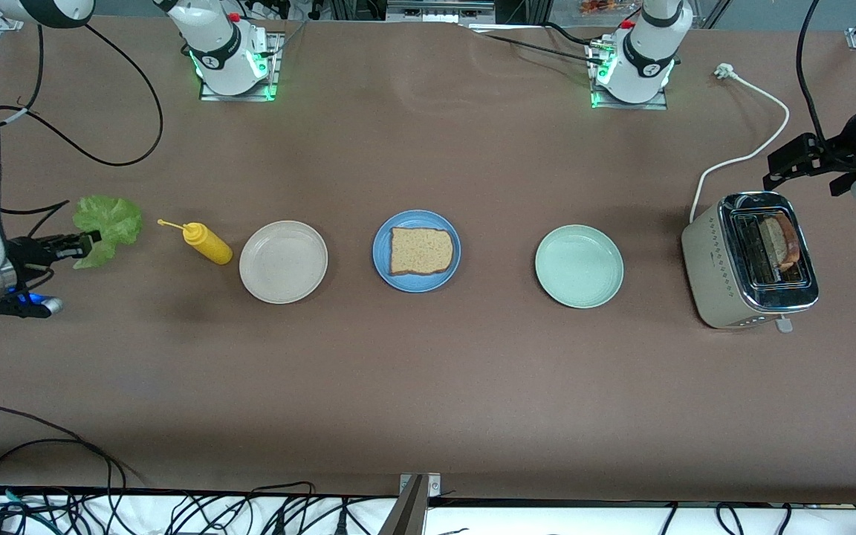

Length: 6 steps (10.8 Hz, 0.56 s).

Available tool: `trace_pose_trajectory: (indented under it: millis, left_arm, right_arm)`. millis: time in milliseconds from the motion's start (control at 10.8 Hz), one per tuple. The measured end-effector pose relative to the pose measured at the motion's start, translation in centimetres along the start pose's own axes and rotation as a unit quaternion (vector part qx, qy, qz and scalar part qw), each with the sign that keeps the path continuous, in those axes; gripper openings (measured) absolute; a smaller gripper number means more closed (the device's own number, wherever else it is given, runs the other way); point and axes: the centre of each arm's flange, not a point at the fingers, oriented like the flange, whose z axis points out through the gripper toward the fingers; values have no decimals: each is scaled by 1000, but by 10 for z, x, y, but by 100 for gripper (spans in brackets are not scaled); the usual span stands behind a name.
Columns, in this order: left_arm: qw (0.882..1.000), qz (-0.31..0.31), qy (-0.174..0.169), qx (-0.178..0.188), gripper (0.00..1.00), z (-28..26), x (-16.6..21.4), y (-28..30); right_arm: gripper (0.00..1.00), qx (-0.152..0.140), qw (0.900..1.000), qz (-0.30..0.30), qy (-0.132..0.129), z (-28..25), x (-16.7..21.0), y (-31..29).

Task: Make sandwich in blue plate with both arms
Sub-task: 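Grasp the green lettuce leaf with the right gripper and lift it, then carry the lettuce over the bread on the blue plate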

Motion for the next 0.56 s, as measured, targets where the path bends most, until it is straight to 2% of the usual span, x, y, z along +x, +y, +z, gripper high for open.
trace_pose_trajectory:
  millis: [279,372,557]
  left_arm:
    - [1000,-3,0,0,100,0,0,-3]
    - [1000,-3,0,0,100,0,0,-4]
    - [1000,-4,0,0,100,0,0,-4]
  right_arm:
    - [6,51,997,-24,-56,-12,-28,-23]
    - [6,63,995,-33,-65,-16,-36,-30]
    - [6,91,992,-67,-62,-24,-43,-58]
